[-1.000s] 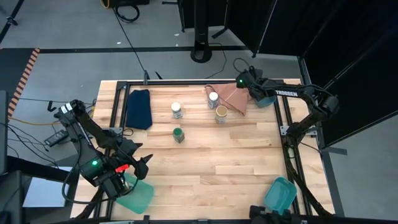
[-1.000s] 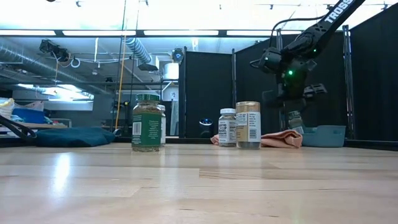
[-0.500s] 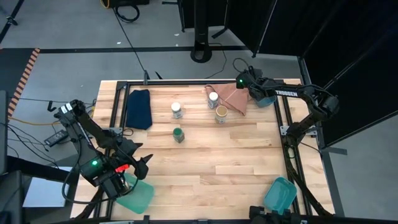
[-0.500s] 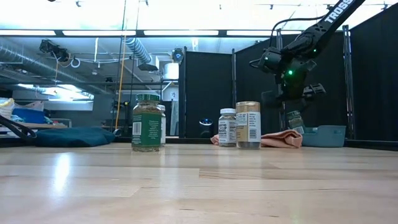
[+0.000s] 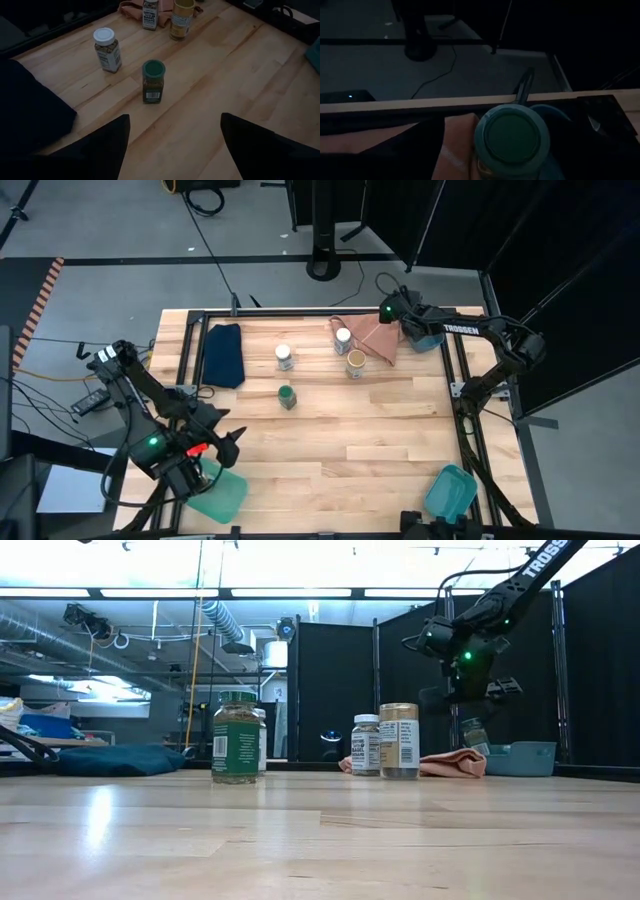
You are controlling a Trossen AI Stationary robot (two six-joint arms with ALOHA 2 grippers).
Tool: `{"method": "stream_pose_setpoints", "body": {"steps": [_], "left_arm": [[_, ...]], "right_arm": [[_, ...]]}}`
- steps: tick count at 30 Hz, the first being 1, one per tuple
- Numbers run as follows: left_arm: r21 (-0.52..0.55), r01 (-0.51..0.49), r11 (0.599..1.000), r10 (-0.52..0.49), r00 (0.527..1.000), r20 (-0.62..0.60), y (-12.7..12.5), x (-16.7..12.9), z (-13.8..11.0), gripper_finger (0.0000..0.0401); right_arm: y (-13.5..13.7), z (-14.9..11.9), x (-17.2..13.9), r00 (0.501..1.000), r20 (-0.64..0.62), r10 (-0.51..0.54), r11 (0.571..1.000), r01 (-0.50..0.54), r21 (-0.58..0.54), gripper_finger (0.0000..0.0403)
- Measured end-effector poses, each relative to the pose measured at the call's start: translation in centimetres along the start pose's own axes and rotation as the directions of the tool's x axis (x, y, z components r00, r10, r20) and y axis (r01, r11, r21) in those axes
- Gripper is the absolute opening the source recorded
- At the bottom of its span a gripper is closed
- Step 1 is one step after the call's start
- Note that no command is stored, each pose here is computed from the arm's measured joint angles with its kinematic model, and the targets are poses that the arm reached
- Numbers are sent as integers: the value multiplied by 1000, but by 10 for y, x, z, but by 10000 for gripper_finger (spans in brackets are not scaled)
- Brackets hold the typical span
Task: Sort spices by type
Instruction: Put the right green seasoning bottle into the blue bin
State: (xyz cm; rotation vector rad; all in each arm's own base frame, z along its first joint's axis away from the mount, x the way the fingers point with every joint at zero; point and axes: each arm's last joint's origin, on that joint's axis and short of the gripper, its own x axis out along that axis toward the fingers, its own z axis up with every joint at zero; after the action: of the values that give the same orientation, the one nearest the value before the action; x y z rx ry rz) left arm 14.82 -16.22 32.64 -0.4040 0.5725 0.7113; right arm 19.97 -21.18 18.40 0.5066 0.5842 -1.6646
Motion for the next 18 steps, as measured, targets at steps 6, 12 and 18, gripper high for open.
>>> {"method": "stream_pose_setpoints", "body": {"steps": [6, 12, 18], "left_arm": [[11, -13, 1000, 13, 1000, 3, 0, 3, 2, 316], [10, -14, 1000, 14, 1000, 3, 0, 3, 2, 316], [10, -14, 1000, 14, 1000, 3, 0, 3, 2, 316]], "right_arm": [[0, 0, 0, 1000, 1, 1, 999, -1, -49, 350], [-3, 6, -7, 1000, 29, 8, 999, -7, -43, 350], [-10, 21, -18, 995, 94, 30, 999, -28, -20, 350]]}}
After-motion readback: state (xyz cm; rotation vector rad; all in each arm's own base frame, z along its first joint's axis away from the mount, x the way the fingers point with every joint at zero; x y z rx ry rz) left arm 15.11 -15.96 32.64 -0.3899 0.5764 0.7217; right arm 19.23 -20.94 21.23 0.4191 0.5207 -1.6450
